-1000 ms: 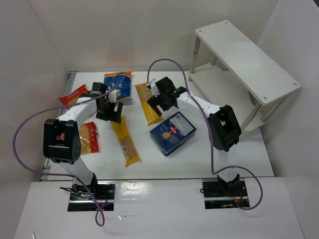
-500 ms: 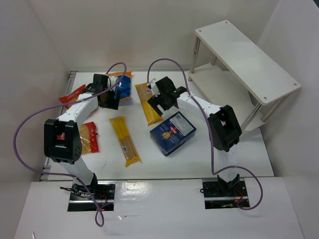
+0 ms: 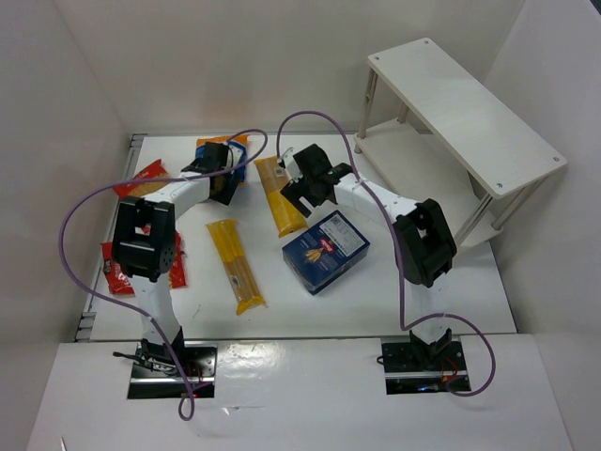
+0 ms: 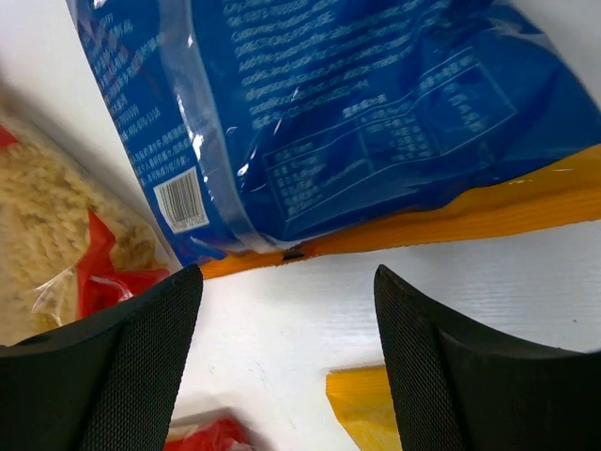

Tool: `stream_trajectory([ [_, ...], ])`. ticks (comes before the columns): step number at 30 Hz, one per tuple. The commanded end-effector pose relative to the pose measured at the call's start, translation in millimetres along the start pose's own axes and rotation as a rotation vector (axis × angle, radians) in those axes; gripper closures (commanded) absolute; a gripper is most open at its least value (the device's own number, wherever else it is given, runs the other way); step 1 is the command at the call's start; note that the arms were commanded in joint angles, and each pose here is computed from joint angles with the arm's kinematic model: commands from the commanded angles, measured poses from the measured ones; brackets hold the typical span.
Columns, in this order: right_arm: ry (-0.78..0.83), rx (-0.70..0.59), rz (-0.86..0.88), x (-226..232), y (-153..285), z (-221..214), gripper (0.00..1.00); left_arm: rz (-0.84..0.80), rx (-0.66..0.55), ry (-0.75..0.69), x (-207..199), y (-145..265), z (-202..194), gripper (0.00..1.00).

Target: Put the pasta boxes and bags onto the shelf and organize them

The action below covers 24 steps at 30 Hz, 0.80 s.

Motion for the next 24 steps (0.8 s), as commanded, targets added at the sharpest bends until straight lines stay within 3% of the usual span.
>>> stream_trajectory([
  [1, 0.011, -0.051, -0.062, -15, 24, 9, 0.00, 0.080, -0.104, -0.069, 1, 3, 11, 0.20],
  [14, 0.022, -0.041, -0.058, -18, 19, 16, 0.00, 0.277, -0.182, -0.130, -6, -30, 21, 0.18],
  [20, 0.035, -0.025, -0.050, -16, 16, 13, 0.00, 0.283, -0.141, -0.146, -13, -55, 17, 0.20],
  [22, 0.035, -0.025, -0.050, -16, 16, 13, 0.00, 0.282, -0.140, -0.139, -14, -58, 17, 0.35],
  [24, 0.036, -0.016, -0.046, -15, 14, 10, 0.00, 0.274, -0.138, -0.096, -11, -58, 24, 0.59],
])
Point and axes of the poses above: each gripper's point midway between its finger pads, its own y axis back along the fingers, its own x axis along the line the jaws close on, z = x × y, the point moved 9 cm from there along y, back along the fingers, and after that the axes turned 7 degrees about y, right-handed, at the moved point
